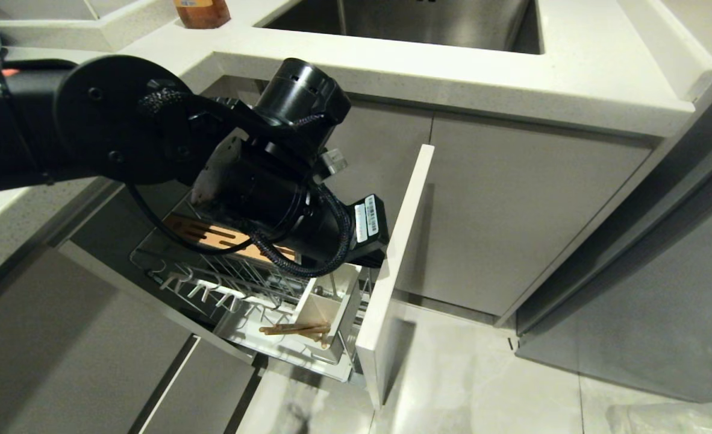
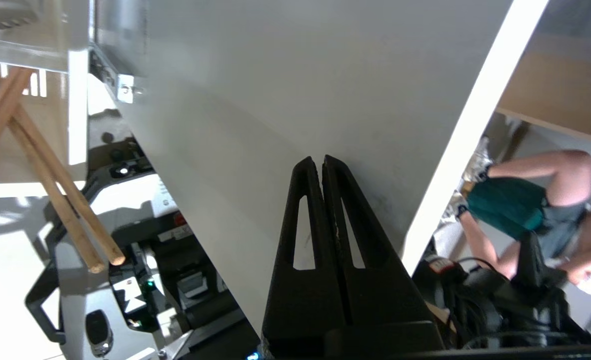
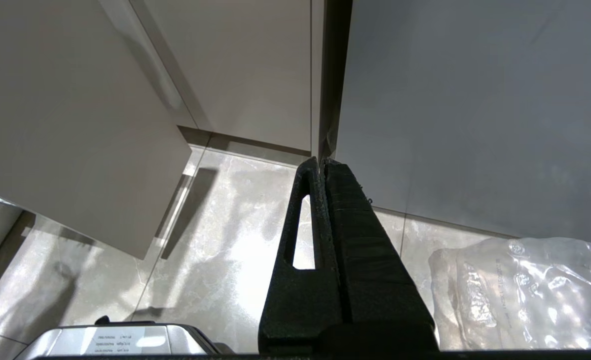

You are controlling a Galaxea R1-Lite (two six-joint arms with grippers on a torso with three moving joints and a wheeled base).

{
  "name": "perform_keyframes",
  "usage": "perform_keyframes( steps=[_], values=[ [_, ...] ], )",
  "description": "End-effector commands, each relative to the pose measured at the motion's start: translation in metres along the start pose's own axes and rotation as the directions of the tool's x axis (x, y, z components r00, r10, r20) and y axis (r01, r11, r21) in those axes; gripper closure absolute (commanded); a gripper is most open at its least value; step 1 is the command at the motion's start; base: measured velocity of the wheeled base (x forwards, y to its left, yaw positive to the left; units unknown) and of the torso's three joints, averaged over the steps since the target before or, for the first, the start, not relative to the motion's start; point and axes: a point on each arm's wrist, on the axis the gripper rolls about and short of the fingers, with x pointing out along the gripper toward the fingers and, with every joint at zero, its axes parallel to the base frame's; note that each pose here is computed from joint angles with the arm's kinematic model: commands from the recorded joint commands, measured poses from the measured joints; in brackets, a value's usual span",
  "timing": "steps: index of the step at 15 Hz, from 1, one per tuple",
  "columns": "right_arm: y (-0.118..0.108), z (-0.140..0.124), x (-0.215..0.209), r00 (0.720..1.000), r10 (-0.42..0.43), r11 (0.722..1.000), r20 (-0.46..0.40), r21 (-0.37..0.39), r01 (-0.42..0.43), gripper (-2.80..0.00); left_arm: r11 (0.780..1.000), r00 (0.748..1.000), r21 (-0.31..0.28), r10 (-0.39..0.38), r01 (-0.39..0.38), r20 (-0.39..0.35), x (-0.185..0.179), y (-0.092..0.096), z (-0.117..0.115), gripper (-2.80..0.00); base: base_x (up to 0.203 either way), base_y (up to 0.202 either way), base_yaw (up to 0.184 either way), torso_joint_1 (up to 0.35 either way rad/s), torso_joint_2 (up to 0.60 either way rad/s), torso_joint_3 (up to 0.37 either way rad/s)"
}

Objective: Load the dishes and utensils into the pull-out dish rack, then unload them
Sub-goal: Pick up the spoon and place it in the cupboard

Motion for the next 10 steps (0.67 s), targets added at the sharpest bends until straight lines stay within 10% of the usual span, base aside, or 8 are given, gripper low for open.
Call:
perform_keyframes(
  steps=[1,10],
  values=[
    [0.0,-0.001,0.0,1.0,0.001,1.0,-0.002,0.0,-0.001,0.0,1.0,1.0,-0.009,0.023,-0.023,0.013,-0.001,0.003,0.001,0.0,0.0,0.0,0.0,0.0,0.0,0.0],
    [0.0,0.0,0.0,1.0,0.0,1.0,-0.001,0.0,0.0,0.0,0.992,0.991,-0.064,0.116,-0.112,0.059,-0.009,0.025,0.009,0.0,0.0,0.0,0.0,0.0,0.0,0.0]
  ],
)
